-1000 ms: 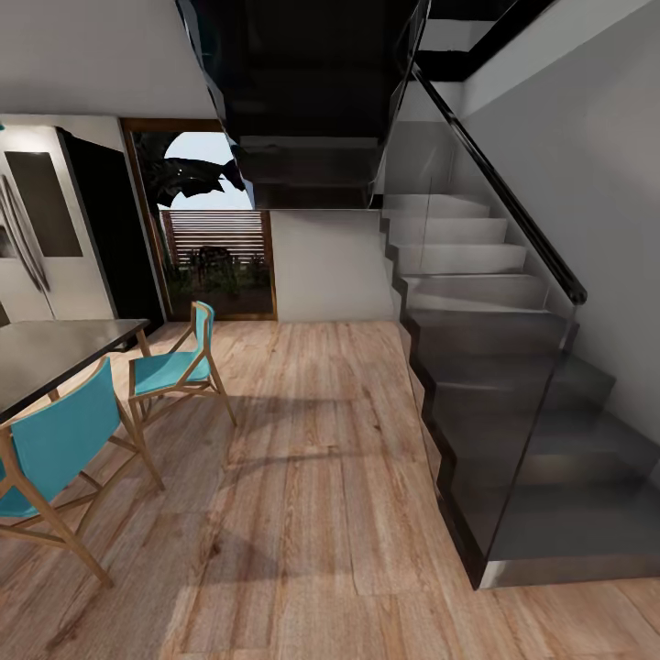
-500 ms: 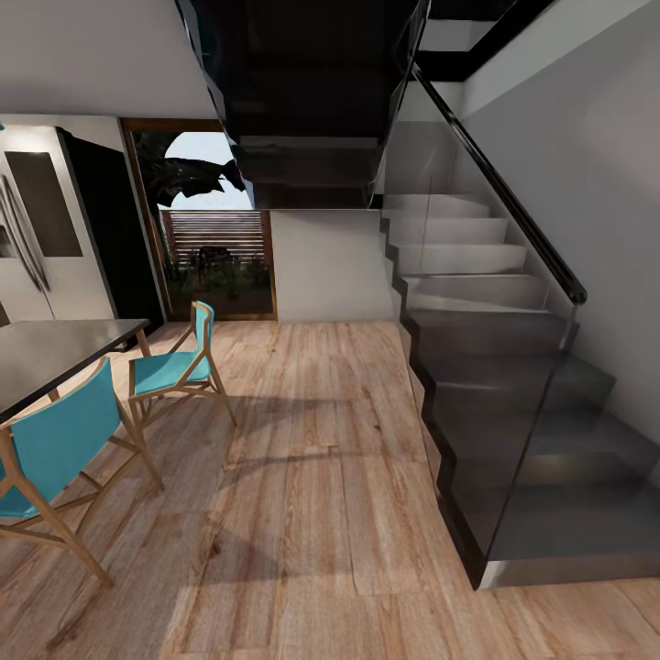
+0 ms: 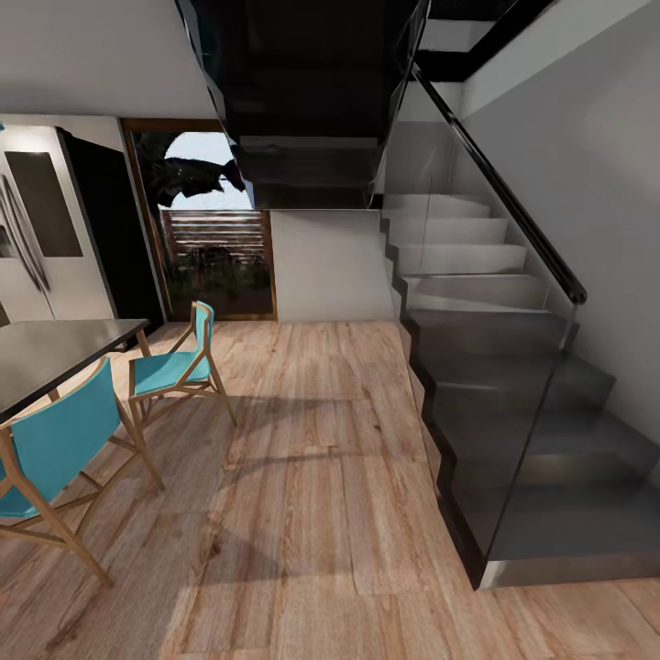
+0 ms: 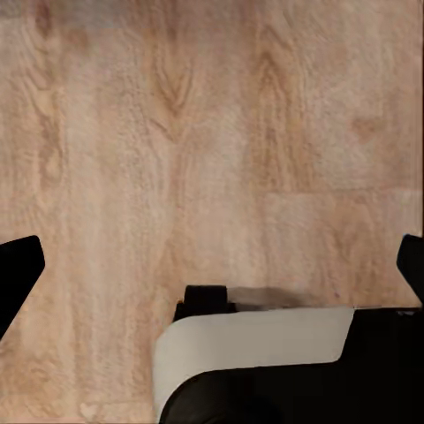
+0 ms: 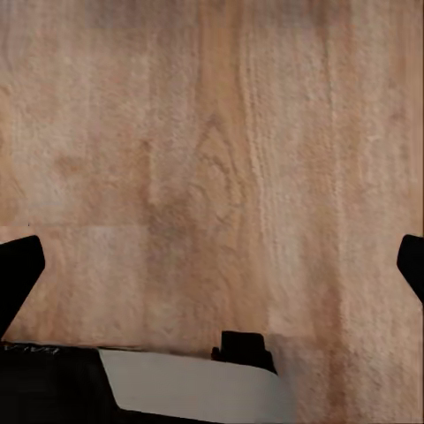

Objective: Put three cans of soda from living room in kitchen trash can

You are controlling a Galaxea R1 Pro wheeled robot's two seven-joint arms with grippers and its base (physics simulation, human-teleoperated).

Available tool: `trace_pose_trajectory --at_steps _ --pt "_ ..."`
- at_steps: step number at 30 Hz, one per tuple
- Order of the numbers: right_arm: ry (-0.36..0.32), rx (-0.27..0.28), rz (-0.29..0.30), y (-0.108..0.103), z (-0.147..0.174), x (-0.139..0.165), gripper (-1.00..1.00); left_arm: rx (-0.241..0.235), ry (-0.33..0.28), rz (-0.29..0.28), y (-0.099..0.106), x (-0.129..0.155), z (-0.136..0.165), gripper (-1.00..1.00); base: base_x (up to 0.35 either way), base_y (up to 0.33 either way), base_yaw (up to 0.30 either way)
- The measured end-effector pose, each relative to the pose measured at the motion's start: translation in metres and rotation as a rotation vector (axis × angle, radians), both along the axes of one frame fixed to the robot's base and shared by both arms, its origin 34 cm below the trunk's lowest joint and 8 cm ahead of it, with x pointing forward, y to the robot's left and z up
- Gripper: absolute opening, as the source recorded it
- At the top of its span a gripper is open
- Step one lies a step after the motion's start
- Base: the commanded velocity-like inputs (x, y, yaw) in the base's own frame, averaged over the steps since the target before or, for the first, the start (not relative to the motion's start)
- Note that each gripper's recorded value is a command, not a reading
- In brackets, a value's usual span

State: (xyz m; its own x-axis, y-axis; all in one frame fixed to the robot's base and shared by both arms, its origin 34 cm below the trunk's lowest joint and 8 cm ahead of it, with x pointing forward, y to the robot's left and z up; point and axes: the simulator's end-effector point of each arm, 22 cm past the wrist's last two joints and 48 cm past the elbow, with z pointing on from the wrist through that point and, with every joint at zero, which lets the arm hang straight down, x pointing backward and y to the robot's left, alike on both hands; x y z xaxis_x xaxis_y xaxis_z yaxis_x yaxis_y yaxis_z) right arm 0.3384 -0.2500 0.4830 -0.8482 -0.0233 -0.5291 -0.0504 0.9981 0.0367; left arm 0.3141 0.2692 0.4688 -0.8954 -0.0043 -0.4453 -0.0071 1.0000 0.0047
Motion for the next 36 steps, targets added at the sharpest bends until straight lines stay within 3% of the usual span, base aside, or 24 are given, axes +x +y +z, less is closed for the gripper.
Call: trace_pose_trajectory --at_steps 2,5,6,9,10,13,14,15,20,23,27,29,32,36 --pt "-0.104 0.036 0.025 0.012 0.023 0.044 1.00 -0.004 -0.123 0.000 -0.002 0.053 0.023 1.00 0.000 0.000 0.000" --pt "-0.206 0.047 0.039 0.017 0.050 0.085 1.00 -0.005 -0.230 -0.002 -0.002 0.096 0.049 1.00 0.000 0.000 0.000" --pt "-0.275 0.051 0.047 0.019 0.071 0.111 1.00 -0.005 -0.309 -0.004 -0.002 0.127 0.071 1.00 0.000 0.000 0.000" --pt "-0.386 0.054 0.059 0.022 0.108 0.150 1.00 -0.005 -0.452 -0.009 -0.004 0.177 0.117 1.00 0.000 0.000 0.000" --pt "-0.449 0.056 0.065 0.025 0.133 0.171 1.00 -0.007 -0.534 -0.011 -0.006 0.204 0.147 1.00 0.000 0.000 0.000" --pt "-0.529 0.059 0.074 0.028 0.173 0.201 1.00 -0.009 -0.653 -0.013 -0.008 0.240 0.199 1.00 0.000 0.000 0.000" --pt "-0.566 0.063 0.083 0.033 0.209 0.220 1.00 -0.010 -0.725 -0.014 -0.009 0.257 0.237 1.00 0.000 0.000 0.000" --pt "-0.608 0.064 0.087 0.035 0.236 0.231 1.00 -0.011 -0.756 -0.013 -0.009 0.263 0.254 1.00 0.000 0.000 0.000" --pt "-0.661 0.071 0.100 0.042 0.304 0.238 1.00 -0.026 -0.852 -0.005 -0.009 0.280 0.319 1.00 0.000 0.000 0.000" --pt "-0.670 0.073 0.111 0.045 0.320 0.236 1.00 -0.033 -0.898 -0.004 -0.010 0.284 0.349 1.00 0.000 0.000 0.000" --pt "-0.713 0.102 0.147 0.054 0.336 0.235 1.00 -0.047 -0.935 0.006 -0.009 0.271 0.357 1.00 0.000 0.000 0.000" --pt "-0.785 0.113 0.165 0.057 0.352 0.237 1.00 -0.054 -0.979 0.013 -0.008 0.264 0.363 1.00 0.000 0.000 0.000" --pt "-0.842 0.113 0.166 0.053 0.361 0.234 1.00 -0.055 -0.993 0.018 -0.007 0.250 0.358 1.00 0.000 0.000 0.000" --pt "-0.816 0.112 0.156 0.046 0.335 0.210 1.00 -0.055 -0.970 0.027 -0.005 0.230 0.339 1.00 0.000 0.000 0.000"
